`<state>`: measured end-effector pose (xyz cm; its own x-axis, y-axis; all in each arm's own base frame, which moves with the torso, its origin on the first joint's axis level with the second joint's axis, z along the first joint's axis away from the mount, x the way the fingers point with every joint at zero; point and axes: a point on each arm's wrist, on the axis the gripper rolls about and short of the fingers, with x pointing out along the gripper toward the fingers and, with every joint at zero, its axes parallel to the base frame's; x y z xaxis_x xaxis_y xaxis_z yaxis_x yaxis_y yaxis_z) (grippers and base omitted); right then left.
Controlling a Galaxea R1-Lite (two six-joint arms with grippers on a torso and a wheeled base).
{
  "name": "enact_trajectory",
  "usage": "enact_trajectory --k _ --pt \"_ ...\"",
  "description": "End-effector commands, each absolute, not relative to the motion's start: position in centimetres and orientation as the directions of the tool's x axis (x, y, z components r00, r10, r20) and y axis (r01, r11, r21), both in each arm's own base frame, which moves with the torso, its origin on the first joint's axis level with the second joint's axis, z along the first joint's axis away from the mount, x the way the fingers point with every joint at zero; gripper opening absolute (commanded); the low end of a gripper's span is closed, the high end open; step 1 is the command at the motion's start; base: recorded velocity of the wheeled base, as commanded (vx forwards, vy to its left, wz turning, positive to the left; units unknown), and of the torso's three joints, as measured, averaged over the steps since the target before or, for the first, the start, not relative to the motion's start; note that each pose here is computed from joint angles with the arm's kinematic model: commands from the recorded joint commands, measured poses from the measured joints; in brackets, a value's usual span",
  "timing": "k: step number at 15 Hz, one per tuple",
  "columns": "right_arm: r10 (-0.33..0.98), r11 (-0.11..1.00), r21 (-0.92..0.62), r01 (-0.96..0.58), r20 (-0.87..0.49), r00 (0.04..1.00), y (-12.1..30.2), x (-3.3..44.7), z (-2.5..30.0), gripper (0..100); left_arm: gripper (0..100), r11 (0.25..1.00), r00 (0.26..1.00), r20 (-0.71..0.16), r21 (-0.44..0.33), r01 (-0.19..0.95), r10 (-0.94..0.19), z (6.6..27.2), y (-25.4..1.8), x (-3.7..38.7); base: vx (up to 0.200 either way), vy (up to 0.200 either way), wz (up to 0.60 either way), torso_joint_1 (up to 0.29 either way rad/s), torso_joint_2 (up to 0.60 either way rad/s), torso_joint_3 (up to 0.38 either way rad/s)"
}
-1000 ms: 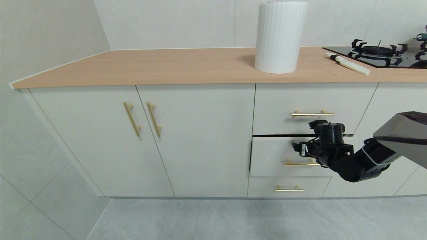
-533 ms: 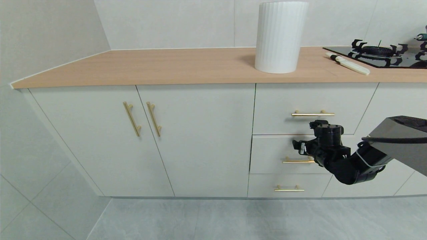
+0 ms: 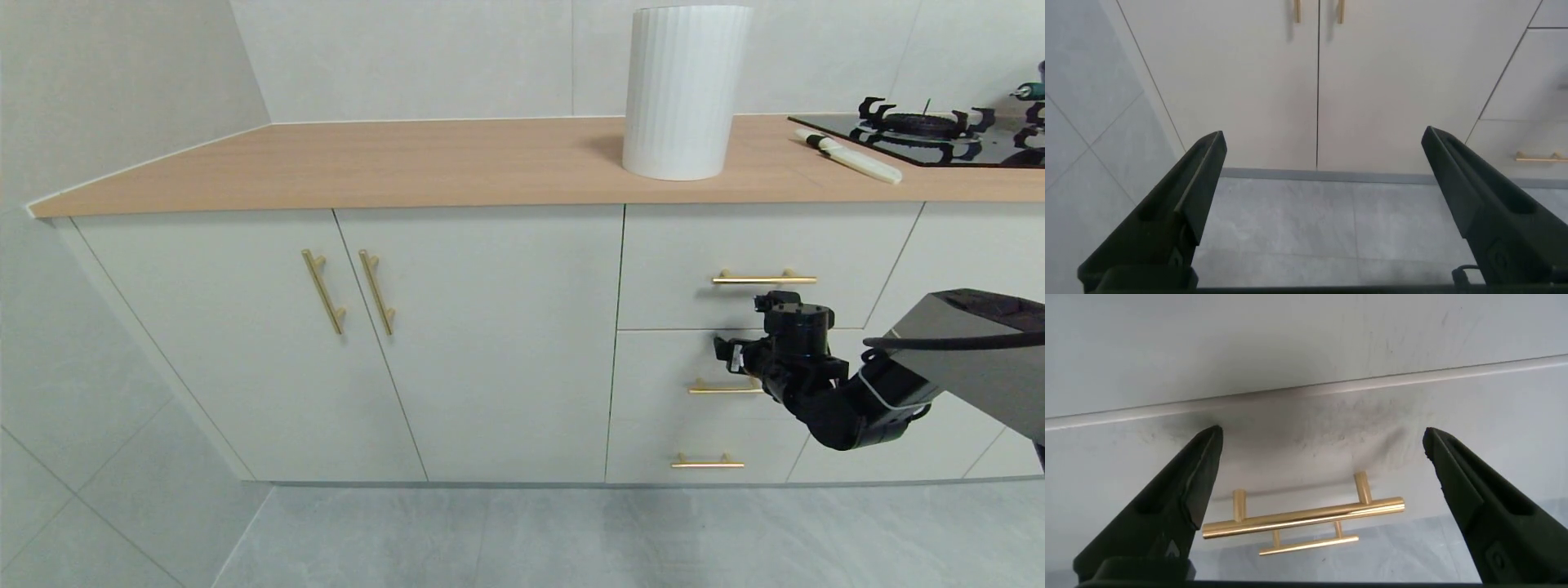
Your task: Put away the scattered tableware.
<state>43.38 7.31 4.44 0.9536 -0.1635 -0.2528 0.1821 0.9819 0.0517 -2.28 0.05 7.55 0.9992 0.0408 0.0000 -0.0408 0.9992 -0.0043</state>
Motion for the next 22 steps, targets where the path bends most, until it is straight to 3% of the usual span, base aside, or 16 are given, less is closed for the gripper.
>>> enact_trajectory --k 1,4,8,13,17,19,22 --pt "-0.166 0.981 0.059 0.185 -0.237 0.957 7.3 43.6 4.5 100 100 0.999 0.999 0.0 -0.005 -0.041 0.041 7.5 0.1 -2.3 0.0 0.0 0.0 0.0 0.0 0.0" --pt "-0.167 0.981 0.061 0.186 -0.231 0.958 7.3 43.5 4.8 100 100 0.999 0.999 0.0 -0.005 -0.041 0.041 7.5 0.1 -2.3 0.0 0.0 0.0 0.0 0.0 0.0" --pt "-0.149 0.984 0.064 0.167 -0.223 0.963 7.2 39.4 8.6 100 100 0.999 0.999 0.0 -0.005 -0.041 0.041 7.5 0.1 -2.3 0.0 0.0 0.0 0.0 0.0 0.0" --pt "-0.138 0.985 0.085 0.152 -0.159 0.978 6.0 30.8 14.7 100 100 0.999 0.999 0.0 -0.005 -0.041 0.041 7.5 0.1 -2.3 0.0 0.0 0.0 0.0 0.0 0.0" --pt "-0.284 0.958 0.037 0.284 0.004 0.959 3.3 20.0 19.4 100 100 0.999 0.999 0.0 -0.005 -0.041 0.041 7.5 0.1 -2.3 0.0 0.0 0.0 0.0 0.0 0.0" --pt "-0.35 0.936 0.007 0.351 0.071 0.934 1.9 15.0 19.8 100 100 0.999 0.999 0.0 -0.005 -0.041 0.041 7.5 0.1 -2.3 0.0 0.0 0.0 0.0 0.0 0.0" --pt "-0.462 0.886 0.003 0.464 0.085 0.883 -0.3 8.3 17.9 100 100 0.999 0.999 0.0 -0.005 -0.041 0.041 7.5 0.1 -2.3 0.0 0.0 0.0 0.0 0.0 0.0"
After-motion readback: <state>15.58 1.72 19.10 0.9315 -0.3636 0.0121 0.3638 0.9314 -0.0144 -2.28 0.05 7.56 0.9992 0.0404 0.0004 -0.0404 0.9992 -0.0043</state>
